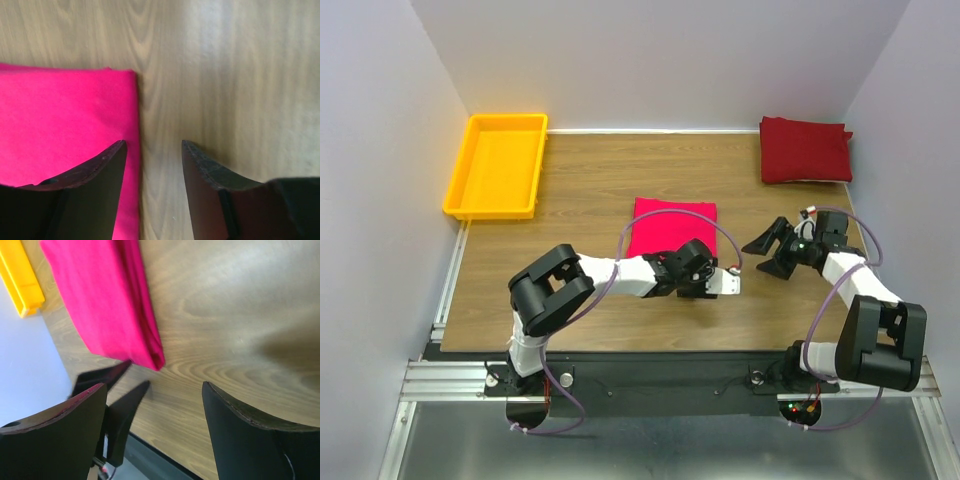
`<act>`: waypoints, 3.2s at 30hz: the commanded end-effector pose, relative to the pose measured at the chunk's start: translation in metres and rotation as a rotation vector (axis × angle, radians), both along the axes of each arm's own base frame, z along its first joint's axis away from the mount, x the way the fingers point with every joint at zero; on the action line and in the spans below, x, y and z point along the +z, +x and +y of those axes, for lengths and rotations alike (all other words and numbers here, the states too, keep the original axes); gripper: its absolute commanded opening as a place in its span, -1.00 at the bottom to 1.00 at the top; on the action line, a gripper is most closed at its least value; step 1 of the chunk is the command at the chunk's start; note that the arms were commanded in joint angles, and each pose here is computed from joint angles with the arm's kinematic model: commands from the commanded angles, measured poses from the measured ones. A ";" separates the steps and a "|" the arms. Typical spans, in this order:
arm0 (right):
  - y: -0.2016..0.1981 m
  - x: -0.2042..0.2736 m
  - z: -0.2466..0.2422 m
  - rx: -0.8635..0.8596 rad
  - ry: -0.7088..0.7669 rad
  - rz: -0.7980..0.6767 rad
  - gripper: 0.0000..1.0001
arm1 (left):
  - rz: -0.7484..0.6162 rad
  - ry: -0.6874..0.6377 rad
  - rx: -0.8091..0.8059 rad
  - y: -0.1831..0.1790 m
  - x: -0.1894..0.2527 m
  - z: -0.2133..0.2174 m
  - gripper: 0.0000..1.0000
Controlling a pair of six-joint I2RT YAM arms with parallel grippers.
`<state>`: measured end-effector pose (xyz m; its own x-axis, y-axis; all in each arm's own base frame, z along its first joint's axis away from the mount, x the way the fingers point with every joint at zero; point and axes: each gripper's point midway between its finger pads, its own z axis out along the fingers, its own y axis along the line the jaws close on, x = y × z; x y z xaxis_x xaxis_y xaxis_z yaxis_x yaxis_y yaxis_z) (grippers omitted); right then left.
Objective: Fold and stack the t-shirts
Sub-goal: Neatly place the folded tshirt to the corner
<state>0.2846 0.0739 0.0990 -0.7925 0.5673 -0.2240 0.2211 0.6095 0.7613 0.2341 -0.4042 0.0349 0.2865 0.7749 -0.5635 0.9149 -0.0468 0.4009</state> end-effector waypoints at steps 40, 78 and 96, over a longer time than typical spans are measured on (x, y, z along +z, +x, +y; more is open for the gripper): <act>0.065 -0.029 0.090 -0.034 0.118 -0.073 0.47 | 0.262 -0.420 -0.021 0.037 0.114 -0.046 -1.00; 0.194 -0.004 0.075 0.041 -0.332 -0.481 -0.99 | 0.365 -0.485 0.115 0.060 0.147 0.007 -0.08; 0.328 0.096 -0.023 0.258 -0.881 -0.824 -0.99 | 0.356 -0.469 0.335 0.052 0.156 0.104 0.15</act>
